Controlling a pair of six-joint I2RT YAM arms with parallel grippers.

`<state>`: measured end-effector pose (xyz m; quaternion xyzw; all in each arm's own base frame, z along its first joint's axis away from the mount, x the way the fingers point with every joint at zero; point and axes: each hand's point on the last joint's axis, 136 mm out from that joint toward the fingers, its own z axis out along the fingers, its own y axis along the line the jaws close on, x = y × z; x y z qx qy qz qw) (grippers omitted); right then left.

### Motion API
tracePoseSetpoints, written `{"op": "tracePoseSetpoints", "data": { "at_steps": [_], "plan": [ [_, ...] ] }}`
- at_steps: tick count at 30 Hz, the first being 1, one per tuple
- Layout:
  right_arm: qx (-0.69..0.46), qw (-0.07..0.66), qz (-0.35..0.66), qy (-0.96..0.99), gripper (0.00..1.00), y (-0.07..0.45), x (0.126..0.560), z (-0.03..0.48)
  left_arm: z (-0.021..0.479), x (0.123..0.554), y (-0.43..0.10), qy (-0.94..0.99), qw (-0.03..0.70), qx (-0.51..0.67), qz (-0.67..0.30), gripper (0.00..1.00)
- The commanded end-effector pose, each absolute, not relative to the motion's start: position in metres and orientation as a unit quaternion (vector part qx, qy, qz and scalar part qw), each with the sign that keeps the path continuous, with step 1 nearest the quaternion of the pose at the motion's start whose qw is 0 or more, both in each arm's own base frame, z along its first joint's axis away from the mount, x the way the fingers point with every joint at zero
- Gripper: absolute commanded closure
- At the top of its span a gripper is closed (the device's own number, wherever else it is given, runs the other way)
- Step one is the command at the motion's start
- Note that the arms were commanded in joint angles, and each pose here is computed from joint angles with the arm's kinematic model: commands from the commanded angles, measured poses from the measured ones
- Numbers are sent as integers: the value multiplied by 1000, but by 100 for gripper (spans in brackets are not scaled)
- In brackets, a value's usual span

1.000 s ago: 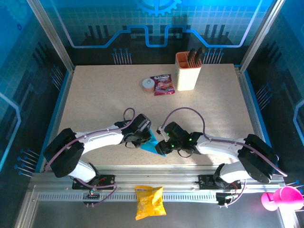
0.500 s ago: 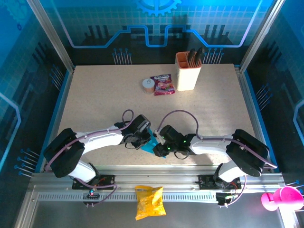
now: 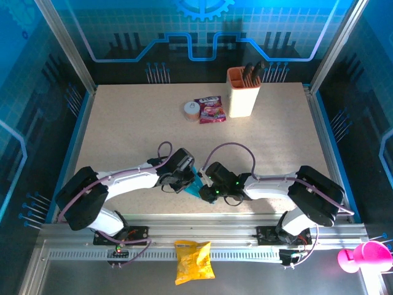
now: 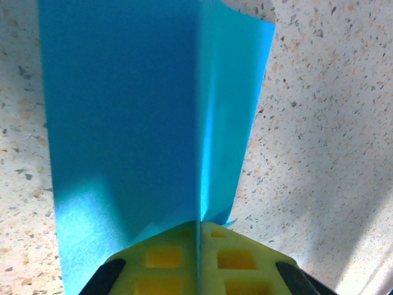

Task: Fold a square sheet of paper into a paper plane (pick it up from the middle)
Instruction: Fourth fold the wing at the center of the table.

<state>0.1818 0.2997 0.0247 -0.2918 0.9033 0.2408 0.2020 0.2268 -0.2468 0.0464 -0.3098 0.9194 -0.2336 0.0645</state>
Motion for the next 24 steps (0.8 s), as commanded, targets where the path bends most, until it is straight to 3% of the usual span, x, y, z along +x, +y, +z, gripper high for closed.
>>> {"op": "tracePoseSetpoints", "data": {
  "at_steps": [1,16,24],
  "plan": [
    [-286,194,240,907,69,297,181,24,48,221,-243,919,59,-314,-232,100],
    [-282,201,253,903,63,295,174,37,46,220,-238,920,64,-315,-225,100],
    [-277,199,253,905,74,293,173,33,43,220,-237,920,62,-316,-221,100]
  ]
}}
